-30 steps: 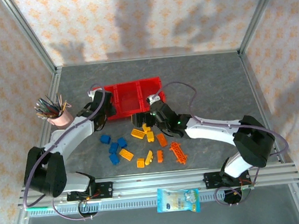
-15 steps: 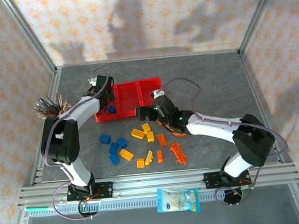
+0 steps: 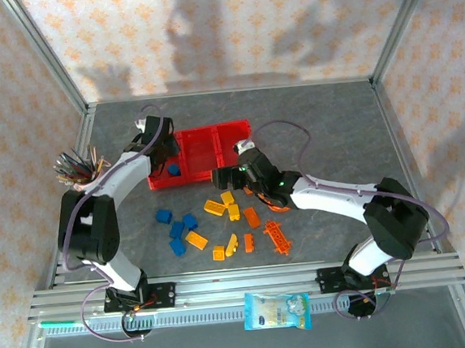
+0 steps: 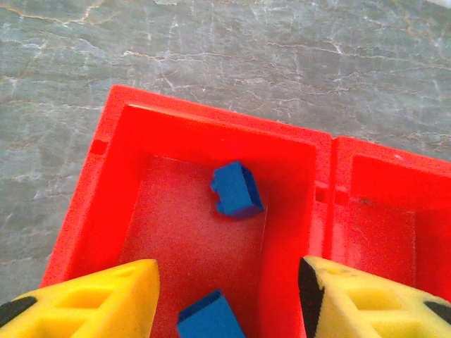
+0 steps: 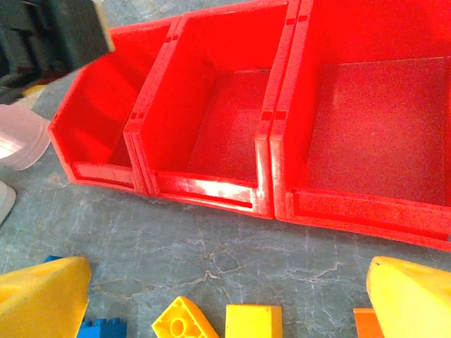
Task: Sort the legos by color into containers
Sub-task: Pick up the lego from the middle-left of the table.
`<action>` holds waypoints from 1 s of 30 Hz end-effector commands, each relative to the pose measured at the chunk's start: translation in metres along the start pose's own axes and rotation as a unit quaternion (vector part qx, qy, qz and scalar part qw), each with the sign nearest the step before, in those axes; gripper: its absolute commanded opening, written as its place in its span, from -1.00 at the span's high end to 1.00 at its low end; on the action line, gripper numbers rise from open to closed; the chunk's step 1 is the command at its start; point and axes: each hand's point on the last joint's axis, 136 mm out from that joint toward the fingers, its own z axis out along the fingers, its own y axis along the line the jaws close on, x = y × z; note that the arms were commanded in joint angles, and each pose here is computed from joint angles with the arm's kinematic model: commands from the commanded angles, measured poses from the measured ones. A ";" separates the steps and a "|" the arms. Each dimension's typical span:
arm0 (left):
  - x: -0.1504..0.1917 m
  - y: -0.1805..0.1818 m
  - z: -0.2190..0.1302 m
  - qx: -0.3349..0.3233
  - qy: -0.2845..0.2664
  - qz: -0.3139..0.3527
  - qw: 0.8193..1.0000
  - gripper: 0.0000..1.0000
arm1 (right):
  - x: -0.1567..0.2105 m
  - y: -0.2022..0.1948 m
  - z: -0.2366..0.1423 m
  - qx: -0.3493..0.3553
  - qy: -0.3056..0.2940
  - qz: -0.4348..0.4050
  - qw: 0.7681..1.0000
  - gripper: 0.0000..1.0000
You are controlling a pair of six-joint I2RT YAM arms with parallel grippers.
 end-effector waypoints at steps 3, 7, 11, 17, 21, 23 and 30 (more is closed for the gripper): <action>0.018 0.018 -0.035 -0.019 0.006 0.011 1.000 -0.19 | -0.001 0.003 -0.008 -0.003 0.011 -0.021 1.000 -0.99; 0.043 0.032 -0.053 -0.041 0.011 0.012 0.999 -0.20 | 0.011 0.005 -0.006 0.003 0.027 -0.038 0.999 -0.99; 0.067 0.043 -0.071 -0.061 0.010 0.015 0.998 -0.27 | 0.025 0.013 -0.005 -0.005 0.039 -0.047 0.998 -0.99; 0.106 0.061 -0.089 -0.075 0.025 -0.025 0.997 -0.36 | 0.046 0.023 0.003 -0.031 0.055 -0.034 0.997 -0.99; 0.135 0.077 -0.091 -0.082 0.042 -0.054 0.994 -0.43 | 0.055 0.025 0.007 -0.039 0.063 -0.021 0.997 -0.99; 0.147 0.086 -0.089 -0.085 0.045 -0.066 0.993 -0.47 | 0.058 0.023 0.008 -0.037 0.063 -0.019 0.997 -0.99; 0.173 0.089 -0.077 -0.071 0.066 -0.096 0.991 -0.59 | 0.062 0.021 0.010 -0.035 0.066 -0.021 0.997 -0.99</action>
